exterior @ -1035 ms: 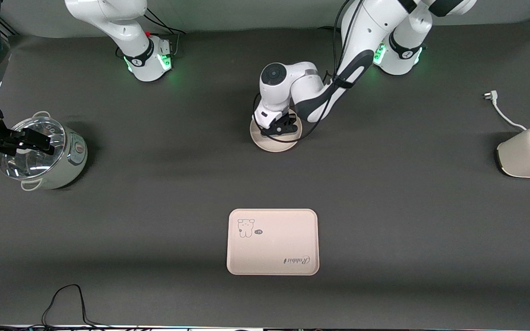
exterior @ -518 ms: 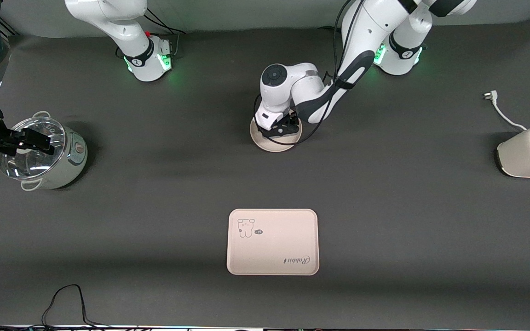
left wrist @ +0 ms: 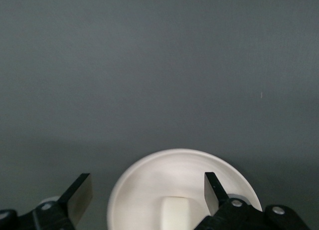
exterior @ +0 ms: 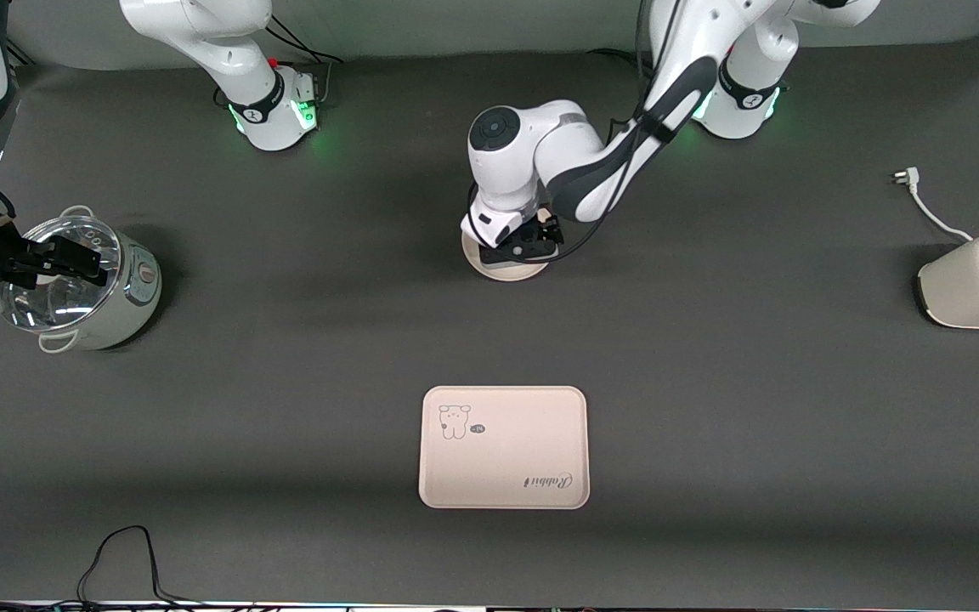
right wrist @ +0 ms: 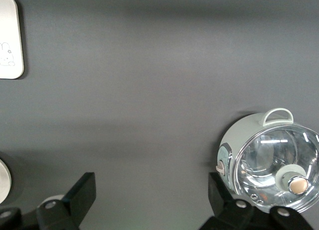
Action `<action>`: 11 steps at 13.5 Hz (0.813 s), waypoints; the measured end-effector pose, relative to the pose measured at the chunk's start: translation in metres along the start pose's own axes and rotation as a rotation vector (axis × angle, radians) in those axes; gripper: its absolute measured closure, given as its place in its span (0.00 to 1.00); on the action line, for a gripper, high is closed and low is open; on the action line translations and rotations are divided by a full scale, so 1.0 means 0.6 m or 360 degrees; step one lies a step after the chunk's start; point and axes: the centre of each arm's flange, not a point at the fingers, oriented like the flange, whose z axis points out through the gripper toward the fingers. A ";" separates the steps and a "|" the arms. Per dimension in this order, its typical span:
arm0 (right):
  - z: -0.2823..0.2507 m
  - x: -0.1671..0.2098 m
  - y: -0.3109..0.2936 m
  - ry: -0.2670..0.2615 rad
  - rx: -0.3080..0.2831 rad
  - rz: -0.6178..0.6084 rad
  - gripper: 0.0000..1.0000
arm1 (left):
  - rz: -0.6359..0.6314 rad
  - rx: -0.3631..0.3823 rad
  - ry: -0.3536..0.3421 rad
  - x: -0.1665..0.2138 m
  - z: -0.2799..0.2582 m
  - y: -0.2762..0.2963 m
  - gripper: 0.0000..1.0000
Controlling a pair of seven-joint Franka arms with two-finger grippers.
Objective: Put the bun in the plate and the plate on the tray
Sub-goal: 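Raise the left gripper away while the right gripper reaches the plate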
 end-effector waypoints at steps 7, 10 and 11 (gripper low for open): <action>0.006 -0.001 -0.103 -0.0012 0.0016 -0.0155 0.00 | -0.0002 -0.0172 -0.0002 0.269 -0.282 -0.347 0.00; 0.012 -0.014 -0.218 -0.0033 0.0114 -0.0146 0.00 | -0.0044 -0.0182 -0.0032 0.305 -0.310 -0.463 0.00; 0.013 -0.023 -0.267 -0.0031 0.0131 -0.0131 0.00 | -0.0032 -0.0178 -0.0044 0.312 -0.313 -0.493 0.00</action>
